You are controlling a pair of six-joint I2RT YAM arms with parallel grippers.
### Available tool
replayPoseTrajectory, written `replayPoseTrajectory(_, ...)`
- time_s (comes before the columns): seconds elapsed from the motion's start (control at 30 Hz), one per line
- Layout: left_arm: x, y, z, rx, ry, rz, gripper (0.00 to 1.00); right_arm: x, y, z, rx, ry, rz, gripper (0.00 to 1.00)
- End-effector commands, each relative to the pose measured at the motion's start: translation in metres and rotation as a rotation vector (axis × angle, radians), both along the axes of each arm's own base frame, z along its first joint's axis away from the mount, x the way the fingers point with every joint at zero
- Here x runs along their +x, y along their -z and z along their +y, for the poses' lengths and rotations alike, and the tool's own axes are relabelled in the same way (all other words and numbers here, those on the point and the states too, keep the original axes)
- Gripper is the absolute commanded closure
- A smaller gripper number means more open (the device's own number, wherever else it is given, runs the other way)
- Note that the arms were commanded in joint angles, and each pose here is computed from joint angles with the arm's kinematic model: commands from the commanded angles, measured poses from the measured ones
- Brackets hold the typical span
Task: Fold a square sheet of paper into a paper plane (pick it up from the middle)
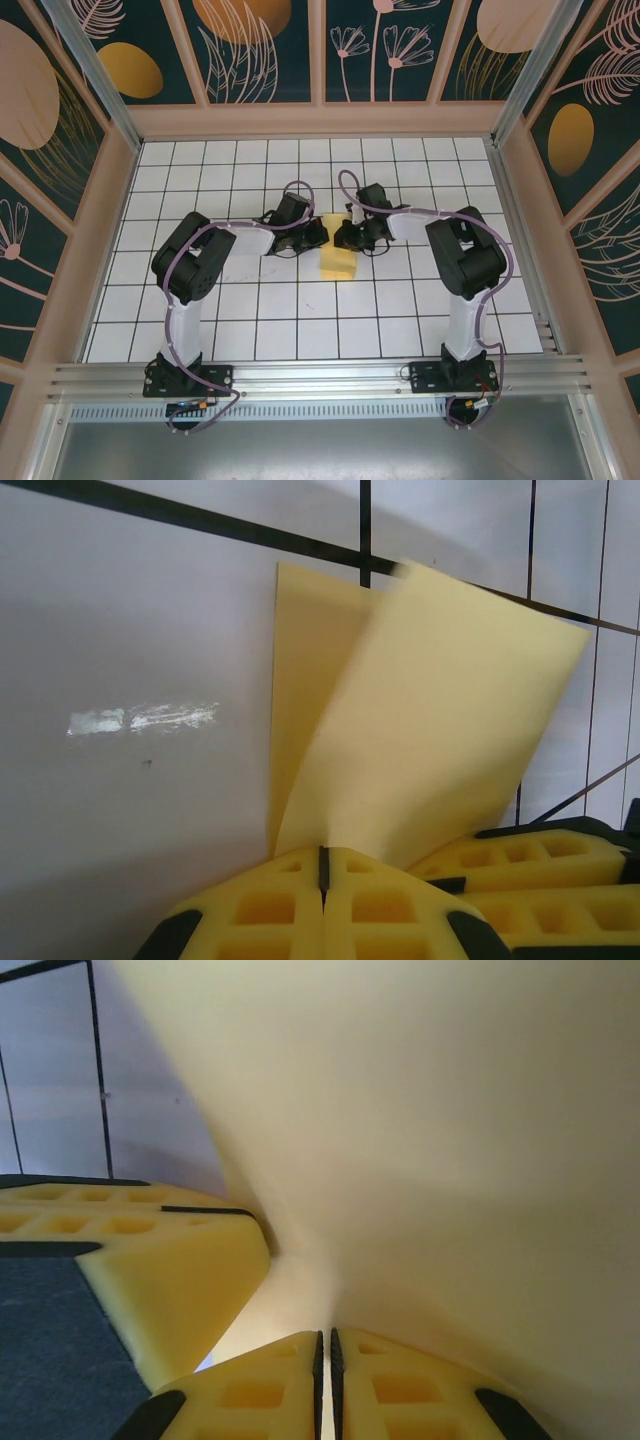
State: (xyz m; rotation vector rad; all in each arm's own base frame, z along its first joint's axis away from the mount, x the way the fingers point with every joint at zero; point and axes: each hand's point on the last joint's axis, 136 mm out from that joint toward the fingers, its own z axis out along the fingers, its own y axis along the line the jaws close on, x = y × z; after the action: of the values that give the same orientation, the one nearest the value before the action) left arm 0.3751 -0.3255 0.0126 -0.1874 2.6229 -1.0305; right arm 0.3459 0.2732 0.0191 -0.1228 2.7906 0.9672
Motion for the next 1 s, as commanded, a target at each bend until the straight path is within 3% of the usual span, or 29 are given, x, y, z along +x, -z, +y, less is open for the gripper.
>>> replayPoseTrajectory(0.0, -0.032, 0.075, 0.039, 0.22, -0.036, 0.15, 1.0, -0.007, 0.003, 0.001, 0.001, -0.04, 0.025, 0.88)
replayPoseTrajectory(0.27, -0.033, 0.077, 0.041, 0.227, -0.042, 0.154, 1.0, -0.047, 0.0, -0.02, 0.006, -0.096, 0.056, 0.89)
replayPoseTrajectory(0.57, -0.032, 0.076, 0.041, 0.227, -0.044, 0.15, 1.0, -0.075, 0.021, -0.061, -0.087, 0.003, 0.123, 0.89)
replayPoseTrajectory(0.8, -0.032, 0.075, 0.041, 0.224, -0.044, 0.148, 1.0, -0.05, -0.038, -0.033, 0.061, -0.029, -0.019, 0.89)
replayPoseTrajectory(0.97, -0.031, 0.073, 0.04, 0.222, -0.043, 0.145, 1.0, -0.049, -0.027, -0.013, 0.062, -0.072, 0.012, 0.89)
